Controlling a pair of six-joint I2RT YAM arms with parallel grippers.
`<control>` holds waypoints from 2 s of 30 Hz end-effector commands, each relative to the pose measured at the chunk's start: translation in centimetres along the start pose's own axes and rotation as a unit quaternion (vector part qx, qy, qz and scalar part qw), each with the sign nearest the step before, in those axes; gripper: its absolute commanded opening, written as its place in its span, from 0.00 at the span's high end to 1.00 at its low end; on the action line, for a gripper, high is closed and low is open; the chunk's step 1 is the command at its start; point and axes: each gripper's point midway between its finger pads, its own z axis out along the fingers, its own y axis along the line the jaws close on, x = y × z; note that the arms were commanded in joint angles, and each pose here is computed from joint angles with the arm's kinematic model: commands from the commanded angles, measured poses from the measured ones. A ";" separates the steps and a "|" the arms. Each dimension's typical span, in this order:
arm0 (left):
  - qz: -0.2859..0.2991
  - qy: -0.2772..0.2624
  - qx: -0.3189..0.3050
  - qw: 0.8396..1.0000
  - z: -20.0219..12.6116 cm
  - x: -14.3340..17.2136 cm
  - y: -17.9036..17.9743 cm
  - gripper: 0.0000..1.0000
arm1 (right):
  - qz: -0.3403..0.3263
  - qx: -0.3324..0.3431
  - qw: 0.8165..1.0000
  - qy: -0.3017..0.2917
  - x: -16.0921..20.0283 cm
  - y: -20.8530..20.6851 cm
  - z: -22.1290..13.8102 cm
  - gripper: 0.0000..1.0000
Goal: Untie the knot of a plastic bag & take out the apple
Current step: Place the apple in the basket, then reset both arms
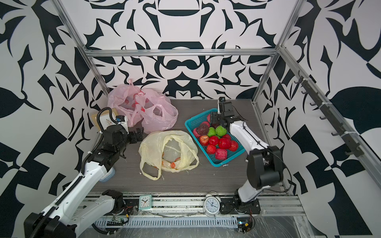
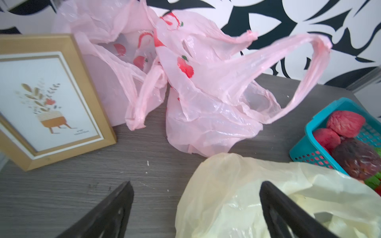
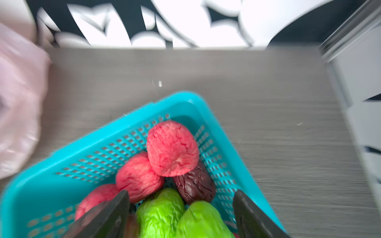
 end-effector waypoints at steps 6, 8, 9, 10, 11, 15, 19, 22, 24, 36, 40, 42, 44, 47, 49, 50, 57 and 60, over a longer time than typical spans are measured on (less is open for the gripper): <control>0.011 -0.097 -0.096 0.991 1.1 -0.8 6.0 0.01 | 0.018 0.068 0.992 -0.101 1.0 -3.8 -8.0 0.09; 0.026 -0.112 -0.104 0.988 1.7 0.0 6.8 0.00 | 0.014 0.085 0.992 -0.088 2.4 -4.5 -7.7 0.09; 0.028 -0.115 -0.108 0.987 2.0 0.5 7.1 0.01 | 0.014 0.089 0.992 -0.084 3.1 -4.7 -7.5 0.09; 0.030 -0.113 -0.106 0.988 2.5 1.0 7.4 0.01 | 0.014 0.091 0.992 -0.081 3.6 -4.9 -7.4 0.09; 0.033 -0.107 -0.103 0.988 3.0 1.7 7.7 0.00 | 0.014 0.095 0.992 -0.079 4.0 -5.0 -7.3 0.09; 0.068 -0.126 -0.109 0.984 4.9 4.0 8.5 0.01 | 0.021 0.115 0.989 -0.086 4.9 -5.9 -7.4 0.09; 0.081 -0.148 -0.081 0.982 5.8 6.6 8.2 0.01 | 0.025 0.124 0.985 -0.117 4.8 -6.5 -8.4 0.09; 0.104 -0.162 -0.040 0.980 6.1 7.4 6.9 0.01 | 0.024 0.144 0.977 -0.154 5.0 -7.4 -9.0 0.08; 0.125 -0.145 0.001 0.982 7.0 8.4 5.5 0.01 | 0.020 0.152 0.971 -0.184 5.4 -7.9 -8.9 0.04; 0.137 -0.096 0.011 0.986 8.7 9.2 4.9 0.01 | -0.011 0.154 0.976 -0.153 9.2 -8.1 -2.4 0.01; 0.137 -0.106 -0.023 0.985 9.0 9.0 5.8 0.01 | -0.032 0.155 0.971 -0.178 10.0 -8.1 -1.5 0.01; 0.125 -0.061 -0.039 0.989 10.3 9.1 6.3 0.01 | -0.036 0.147 0.972 -0.182 10.4 -8.0 -1.0 0.01; 0.123 -0.053 -0.040 0.990 10.6 8.9 6.4 0.01 | -0.046 0.126 0.976 -0.171 11.2 -7.4 0.1 0.01; 0.144 -0.095 -0.021 0.985 9.2 9.0 5.2 0.01 | -0.070 0.092 0.980 -0.160 12.4 -6.3 1.9 0.01; 0.152 -0.115 -0.017 0.982 8.6 9.0 4.9 0.01 | -0.080 0.087 0.980 -0.163 12.5 -6.0 2.5 0.01; 0.155 -0.117 -0.021 0.981 8.7 9.0 4.9 0.01 | -0.079 0.082 0.982 -0.148 12.9 -6.0 2.5 0.01; 0.138 -0.065 -0.029 0.988 10.5 9.0 5.8 0.01 | -0.027 0.038 0.992 -0.120 12.9 -7.3 3.6 0.01; 0.129 -0.054 -0.020 0.990 10.8 9.0 6.0 0.01 | -0.026 0.042 0.992 -0.119 12.9 -7.4 3.6 0.01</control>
